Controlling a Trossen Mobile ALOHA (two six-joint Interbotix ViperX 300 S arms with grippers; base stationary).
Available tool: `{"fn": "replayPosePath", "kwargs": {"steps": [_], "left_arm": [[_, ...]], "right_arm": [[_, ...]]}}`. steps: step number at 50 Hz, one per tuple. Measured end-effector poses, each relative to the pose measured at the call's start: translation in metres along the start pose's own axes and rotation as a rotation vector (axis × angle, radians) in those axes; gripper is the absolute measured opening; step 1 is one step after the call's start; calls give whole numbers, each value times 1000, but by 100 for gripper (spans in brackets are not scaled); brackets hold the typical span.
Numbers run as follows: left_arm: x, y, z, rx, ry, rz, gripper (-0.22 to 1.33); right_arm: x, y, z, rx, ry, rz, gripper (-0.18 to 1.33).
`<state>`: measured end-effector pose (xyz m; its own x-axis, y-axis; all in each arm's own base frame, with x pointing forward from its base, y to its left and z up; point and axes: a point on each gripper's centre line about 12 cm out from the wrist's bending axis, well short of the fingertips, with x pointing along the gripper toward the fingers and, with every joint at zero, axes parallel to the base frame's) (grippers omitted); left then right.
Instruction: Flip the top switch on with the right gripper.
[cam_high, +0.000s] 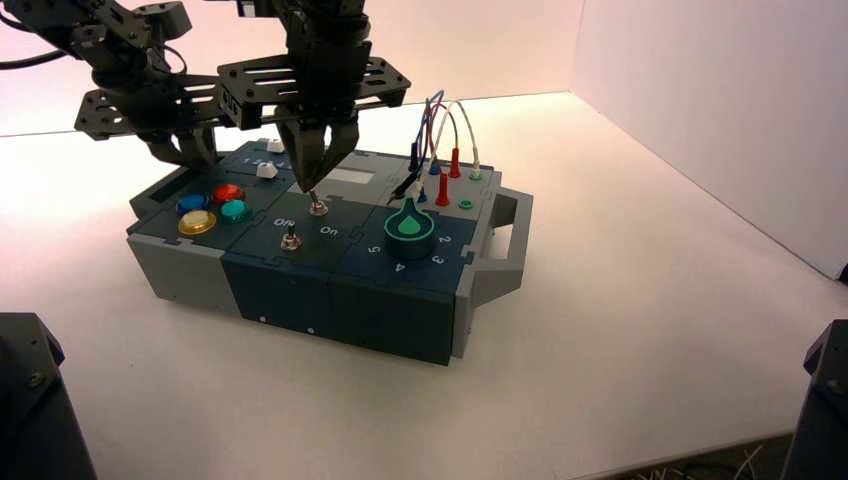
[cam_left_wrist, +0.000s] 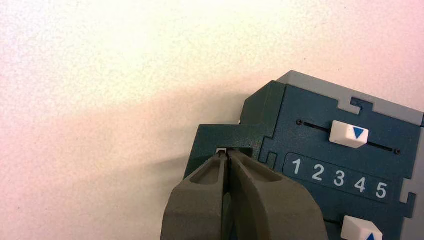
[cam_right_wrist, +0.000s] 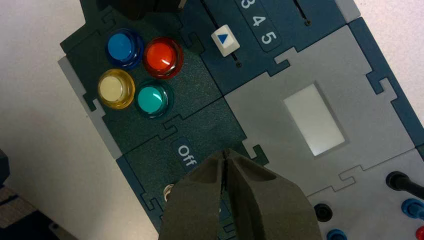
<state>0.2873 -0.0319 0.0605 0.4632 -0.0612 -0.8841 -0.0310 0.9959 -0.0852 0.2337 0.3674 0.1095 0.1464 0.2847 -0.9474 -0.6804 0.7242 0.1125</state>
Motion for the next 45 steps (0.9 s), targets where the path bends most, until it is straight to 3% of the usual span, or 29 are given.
{"fn": "replayPosePath", "kwargs": {"steps": [45], "left_arm": [[0, 0, 1, -1, -3, 1, -16]], "right_arm": [[-2, -5, -5, 0, 5, -10, -14]]}}
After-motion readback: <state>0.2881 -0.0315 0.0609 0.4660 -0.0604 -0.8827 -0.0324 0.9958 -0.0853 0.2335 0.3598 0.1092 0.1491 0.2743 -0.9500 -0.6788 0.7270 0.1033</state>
